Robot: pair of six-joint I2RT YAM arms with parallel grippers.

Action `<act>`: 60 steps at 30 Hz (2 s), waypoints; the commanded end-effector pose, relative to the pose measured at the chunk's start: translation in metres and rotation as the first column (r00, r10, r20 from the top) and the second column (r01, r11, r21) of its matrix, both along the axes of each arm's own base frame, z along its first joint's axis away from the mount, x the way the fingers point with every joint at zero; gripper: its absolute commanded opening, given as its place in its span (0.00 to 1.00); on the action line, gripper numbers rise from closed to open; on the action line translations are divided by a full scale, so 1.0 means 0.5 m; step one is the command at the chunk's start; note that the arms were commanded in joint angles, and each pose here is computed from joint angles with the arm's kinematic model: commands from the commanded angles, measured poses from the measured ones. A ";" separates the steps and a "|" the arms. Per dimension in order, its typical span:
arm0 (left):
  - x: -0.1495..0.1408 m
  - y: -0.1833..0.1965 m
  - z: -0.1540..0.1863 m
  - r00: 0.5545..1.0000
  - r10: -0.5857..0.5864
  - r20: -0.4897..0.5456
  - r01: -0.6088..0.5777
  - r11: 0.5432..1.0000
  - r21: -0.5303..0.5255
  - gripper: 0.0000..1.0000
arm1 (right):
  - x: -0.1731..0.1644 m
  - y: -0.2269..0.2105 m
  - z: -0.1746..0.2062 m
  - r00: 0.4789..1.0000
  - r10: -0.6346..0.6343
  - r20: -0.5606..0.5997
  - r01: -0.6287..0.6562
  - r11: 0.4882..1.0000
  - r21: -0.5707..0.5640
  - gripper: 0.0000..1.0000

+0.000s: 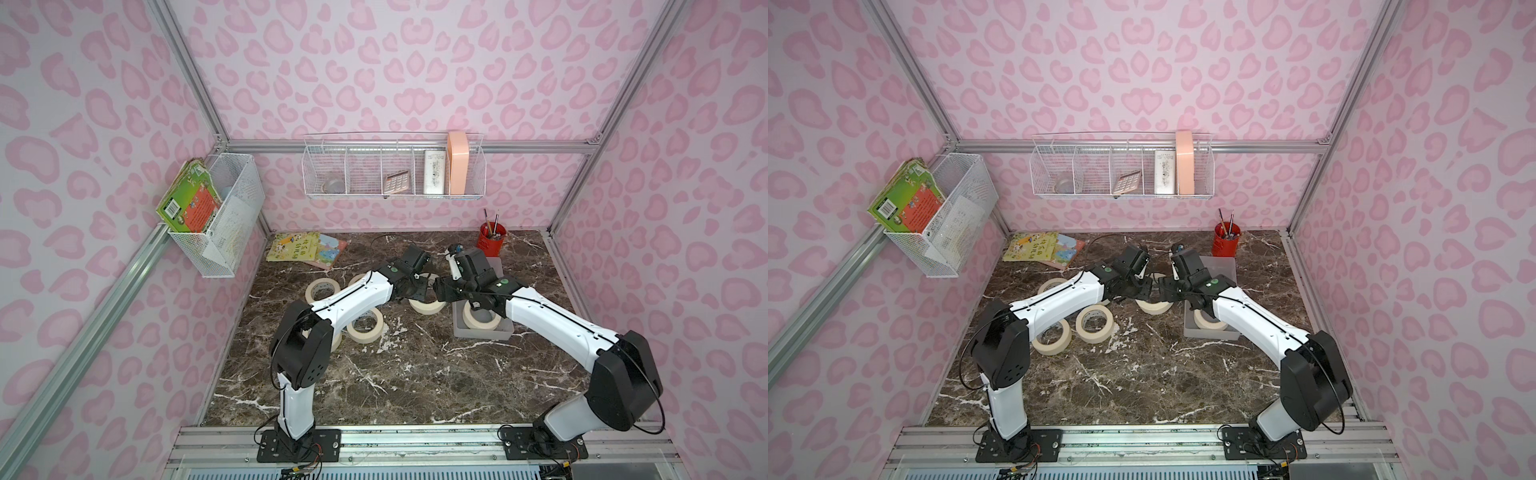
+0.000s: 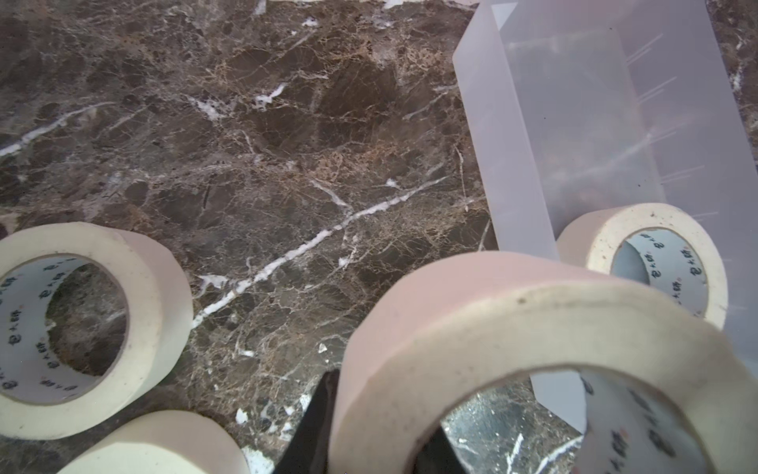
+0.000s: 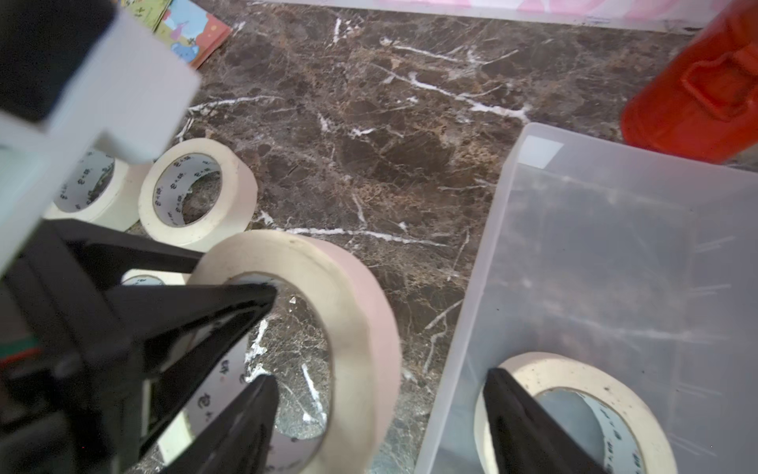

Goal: Take out the art tape in the storage box
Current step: Pick up the art tape from the storage box, then place the art tape at the center of the board, then pick up the art tape from the storage box.

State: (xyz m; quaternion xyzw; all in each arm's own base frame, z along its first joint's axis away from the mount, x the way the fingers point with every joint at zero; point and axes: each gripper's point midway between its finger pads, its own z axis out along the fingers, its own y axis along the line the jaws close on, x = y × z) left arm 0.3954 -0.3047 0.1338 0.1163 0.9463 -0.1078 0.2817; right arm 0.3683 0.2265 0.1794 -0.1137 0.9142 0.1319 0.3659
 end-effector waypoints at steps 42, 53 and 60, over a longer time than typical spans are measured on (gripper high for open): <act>0.189 0.159 -0.088 0.987 0.160 -0.028 -0.156 0.983 0.097 0.72 | 0.006 -0.304 -0.143 0.947 -0.292 -0.132 0.277 0.953 -0.121 0.62; 0.048 0.123 0.096 0.996 0.031 0.083 -0.033 0.999 0.031 0.75 | 0.031 -0.305 -0.229 0.935 -0.289 -0.204 0.259 0.952 -0.163 0.56; -0.064 0.131 0.068 1.000 -0.005 0.031 0.004 0.999 0.036 0.75 | 0.037 -0.310 -0.271 0.926 -0.294 -0.239 0.256 0.950 -0.178 0.48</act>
